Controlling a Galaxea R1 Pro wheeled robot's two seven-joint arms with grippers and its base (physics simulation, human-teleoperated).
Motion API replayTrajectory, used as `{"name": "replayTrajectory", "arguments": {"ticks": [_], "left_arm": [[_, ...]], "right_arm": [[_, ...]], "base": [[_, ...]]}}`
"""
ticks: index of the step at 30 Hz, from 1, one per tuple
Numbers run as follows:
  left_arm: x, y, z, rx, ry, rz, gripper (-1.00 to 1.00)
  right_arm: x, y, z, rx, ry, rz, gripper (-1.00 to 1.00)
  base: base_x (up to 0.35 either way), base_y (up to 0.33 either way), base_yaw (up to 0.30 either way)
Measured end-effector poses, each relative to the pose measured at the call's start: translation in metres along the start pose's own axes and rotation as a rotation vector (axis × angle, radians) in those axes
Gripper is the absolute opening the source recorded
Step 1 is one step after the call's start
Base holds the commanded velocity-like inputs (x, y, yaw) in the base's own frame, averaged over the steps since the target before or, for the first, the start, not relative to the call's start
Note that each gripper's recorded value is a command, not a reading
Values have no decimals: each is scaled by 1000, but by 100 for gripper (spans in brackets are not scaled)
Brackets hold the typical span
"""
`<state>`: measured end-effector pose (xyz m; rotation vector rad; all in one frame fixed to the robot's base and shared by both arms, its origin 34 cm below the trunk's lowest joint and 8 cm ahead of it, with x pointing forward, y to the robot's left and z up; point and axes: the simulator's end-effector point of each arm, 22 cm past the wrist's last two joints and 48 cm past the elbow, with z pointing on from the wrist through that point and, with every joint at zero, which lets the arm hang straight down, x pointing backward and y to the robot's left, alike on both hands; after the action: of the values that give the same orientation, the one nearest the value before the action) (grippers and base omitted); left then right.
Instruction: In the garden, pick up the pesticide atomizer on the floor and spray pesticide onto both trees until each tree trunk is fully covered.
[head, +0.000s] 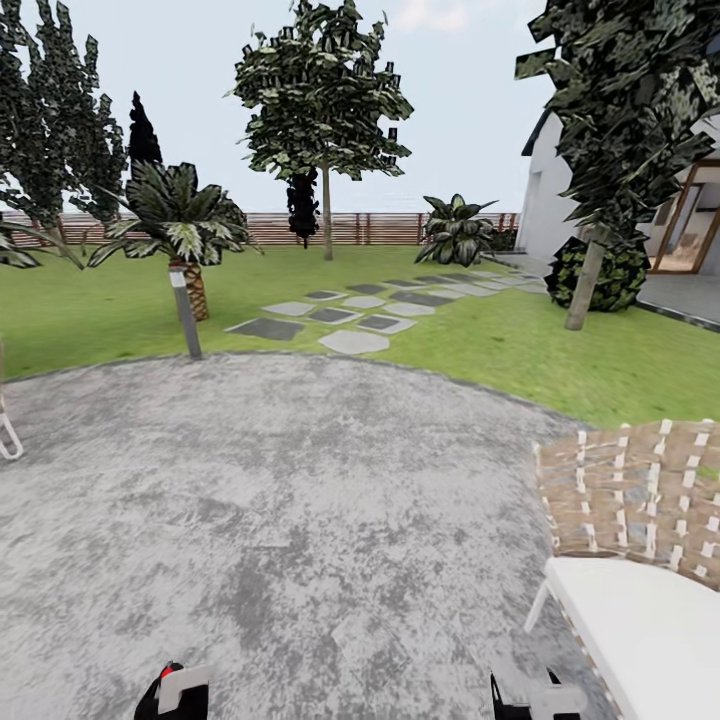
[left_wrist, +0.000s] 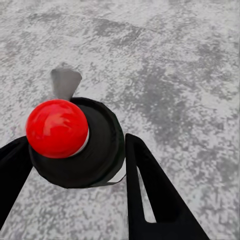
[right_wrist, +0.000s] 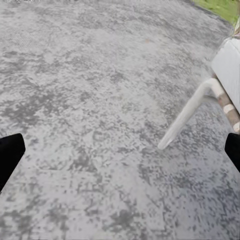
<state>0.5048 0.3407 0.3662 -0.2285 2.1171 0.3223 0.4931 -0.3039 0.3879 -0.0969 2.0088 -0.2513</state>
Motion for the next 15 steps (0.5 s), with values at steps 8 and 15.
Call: {"name": "replayTrajectory", "arguments": {"ticks": [8,15], "left_arm": [[0,0,0,-1,0,-1,-100],[0,0,0,-2,0,-1,-100]], "right_arm": [[0,0,0,0,0,-1,100],[0,0,0,-1,-2,0,100]], "base": [[340,0,0],[340,0,1]]}}
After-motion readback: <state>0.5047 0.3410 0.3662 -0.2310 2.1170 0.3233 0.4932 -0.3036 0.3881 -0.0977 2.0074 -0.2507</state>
